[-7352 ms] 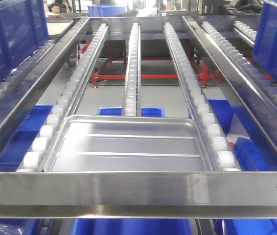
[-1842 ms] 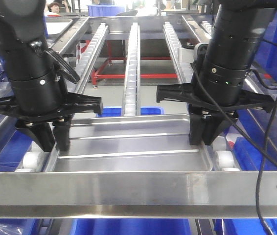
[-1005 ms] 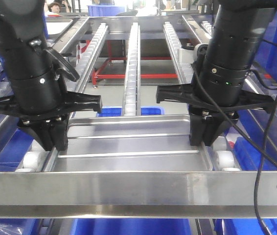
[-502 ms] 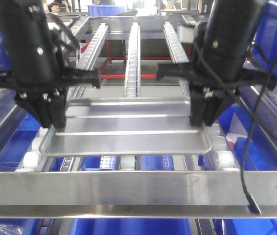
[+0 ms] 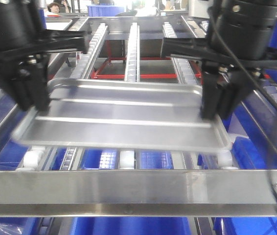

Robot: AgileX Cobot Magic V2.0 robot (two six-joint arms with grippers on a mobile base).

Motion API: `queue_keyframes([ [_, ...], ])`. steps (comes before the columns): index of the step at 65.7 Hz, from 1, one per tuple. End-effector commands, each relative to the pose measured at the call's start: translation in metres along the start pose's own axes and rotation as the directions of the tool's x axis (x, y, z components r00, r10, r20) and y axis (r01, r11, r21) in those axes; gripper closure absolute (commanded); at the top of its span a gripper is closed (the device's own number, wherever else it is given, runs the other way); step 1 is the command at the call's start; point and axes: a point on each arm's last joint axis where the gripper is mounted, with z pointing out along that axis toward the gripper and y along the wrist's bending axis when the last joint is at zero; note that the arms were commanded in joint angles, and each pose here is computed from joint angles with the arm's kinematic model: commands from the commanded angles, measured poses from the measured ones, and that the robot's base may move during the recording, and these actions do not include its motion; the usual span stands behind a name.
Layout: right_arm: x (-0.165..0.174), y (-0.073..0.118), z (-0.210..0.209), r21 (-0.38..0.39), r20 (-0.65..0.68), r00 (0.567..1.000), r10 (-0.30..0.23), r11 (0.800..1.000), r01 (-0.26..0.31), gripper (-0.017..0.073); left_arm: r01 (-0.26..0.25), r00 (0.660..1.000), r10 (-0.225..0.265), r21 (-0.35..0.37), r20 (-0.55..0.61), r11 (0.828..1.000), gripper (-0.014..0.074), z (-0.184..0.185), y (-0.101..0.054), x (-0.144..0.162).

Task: Grab silver tray and stack on right shelf
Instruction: 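Lift the silver tray and pull it toward the robot, then hold the tray with both grippers while the base turns away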

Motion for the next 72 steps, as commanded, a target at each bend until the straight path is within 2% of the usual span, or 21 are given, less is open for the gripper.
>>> queue_keyframes([
  [1,0.010,0.001,-0.030,-0.055,0.088,0.996,0.022,0.998,-0.018,0.0504,0.018,0.998,-0.022,0.062,0.065,0.998,0.0692,-0.030,-0.002,0.010],
  [7,0.028,-0.003,-0.038,-0.025,0.095,0.995,0.023,0.999,-0.021,0.0499,0.029,0.997,-0.033,0.065,0.063,0.997,0.0692,-0.040,-0.002,0.024],
  [14,0.049,-0.008,-0.047,0.012,0.086,0.996,0.015,1.000,-0.016,0.0499,0.016,0.997,-0.017,0.022,0.070,1.000,0.0692,-0.051,-0.002,0.038],
  [20,0.060,-0.009,-0.055,-0.001,0.083,0.997,0.001,1.000,-0.001,0.0499,-0.010,0.998,0.009,0.015,0.061,1.000,0.0692,-0.057,-0.005,0.049],
  [31,0.075,-0.012,-0.076,-0.022,0.084,0.996,0.007,1.000,-0.005,0.0499,-0.017,0.999,0.015,0.044,0.036,0.999,0.0692,-0.065,-0.014,0.075],
  [41,0.087,-0.013,-0.085,-0.020,0.084,0.996,0.011,1.000,-0.009,0.0499,-0.018,1.000,0.018,0.036,0.024,0.999,0.0692,-0.071,-0.018,0.095],
  [50,0.109,-0.009,-0.085,-0.025,0.057,0.998,-0.033,0.999,0.034,0.0499,-0.030,0.999,0.030,0.020,0.018,0.999,0.0692,-0.076,-0.021,0.106],
  [59,0.123,-0.007,-0.091,-0.018,0.073,0.997,-0.029,0.999,0.030,0.0499,-0.038,0.999,0.037,0.031,0.010,0.999,0.0692,-0.084,-0.023,0.116],
  [72,0.139,-0.002,-0.094,-0.009,0.069,0.995,-0.066,0.998,0.067,0.0499,-0.035,0.999,0.034,0.032,0.023,0.999,0.0692,-0.092,-0.020,0.126],
])
